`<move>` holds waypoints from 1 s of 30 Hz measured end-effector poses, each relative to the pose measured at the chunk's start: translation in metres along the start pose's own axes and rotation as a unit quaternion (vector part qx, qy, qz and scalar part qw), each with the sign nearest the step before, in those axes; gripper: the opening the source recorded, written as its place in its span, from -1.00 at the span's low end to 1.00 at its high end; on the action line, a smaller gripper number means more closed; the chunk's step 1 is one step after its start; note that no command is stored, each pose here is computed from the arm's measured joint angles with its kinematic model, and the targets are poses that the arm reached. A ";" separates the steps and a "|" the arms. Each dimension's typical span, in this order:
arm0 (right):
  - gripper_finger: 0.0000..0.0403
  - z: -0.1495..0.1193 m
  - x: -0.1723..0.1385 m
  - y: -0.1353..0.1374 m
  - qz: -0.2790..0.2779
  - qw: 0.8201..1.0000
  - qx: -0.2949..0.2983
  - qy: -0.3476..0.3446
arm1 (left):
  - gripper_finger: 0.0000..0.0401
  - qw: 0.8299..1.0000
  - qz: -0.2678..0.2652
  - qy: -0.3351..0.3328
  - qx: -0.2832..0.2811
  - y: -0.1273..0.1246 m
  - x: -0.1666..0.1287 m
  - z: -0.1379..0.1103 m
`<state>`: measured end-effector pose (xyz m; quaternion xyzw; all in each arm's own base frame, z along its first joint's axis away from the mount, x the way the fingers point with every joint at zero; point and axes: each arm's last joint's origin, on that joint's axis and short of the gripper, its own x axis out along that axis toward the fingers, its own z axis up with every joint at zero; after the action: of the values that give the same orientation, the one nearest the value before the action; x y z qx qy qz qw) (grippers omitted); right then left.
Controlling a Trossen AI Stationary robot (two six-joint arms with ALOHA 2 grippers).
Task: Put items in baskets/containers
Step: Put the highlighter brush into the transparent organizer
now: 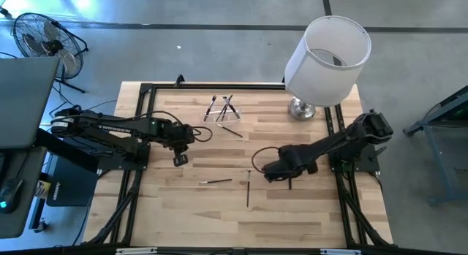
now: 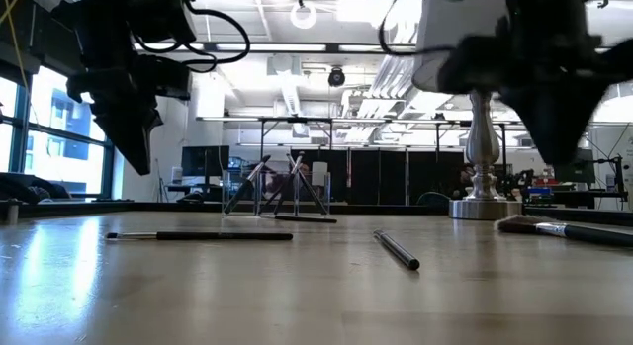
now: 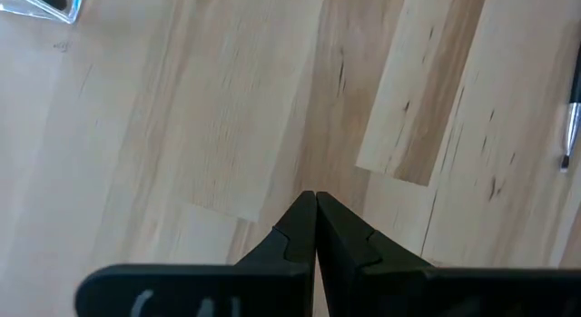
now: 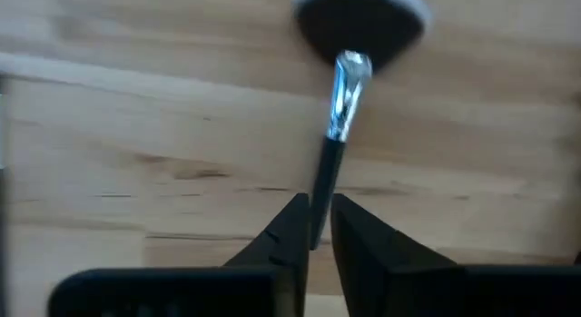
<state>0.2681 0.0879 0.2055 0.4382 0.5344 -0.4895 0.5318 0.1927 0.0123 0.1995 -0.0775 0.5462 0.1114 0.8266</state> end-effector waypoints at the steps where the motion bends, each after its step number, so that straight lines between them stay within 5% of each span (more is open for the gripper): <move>1: -0.76 -0.002 0.006 -0.002 -0.002 1.000 0.006 0.006 | -1.00 1.000 0.000 0.001 0.000 0.000 0.000 0.000; 14: -0.43 -0.005 0.059 -0.017 0.012 0.999 0.034 0.038 | -1.00 1.000 -0.018 0.012 0.010 -0.001 0.000 -0.002; 25: -0.71 0.001 0.081 -0.025 0.037 0.997 0.041 0.056 | -1.00 1.000 -0.024 0.014 0.010 -0.001 0.000 -0.002; 30: -0.84 0.001 0.081 -0.024 0.044 0.998 -0.007 0.048 | -1.00 0.999 -0.031 0.016 0.010 -0.002 0.000 -0.002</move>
<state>0.2404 0.0796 0.1257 0.4804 0.5428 -0.4407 0.5295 0.1911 0.0103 0.1988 -0.0881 0.5575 0.0793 0.8217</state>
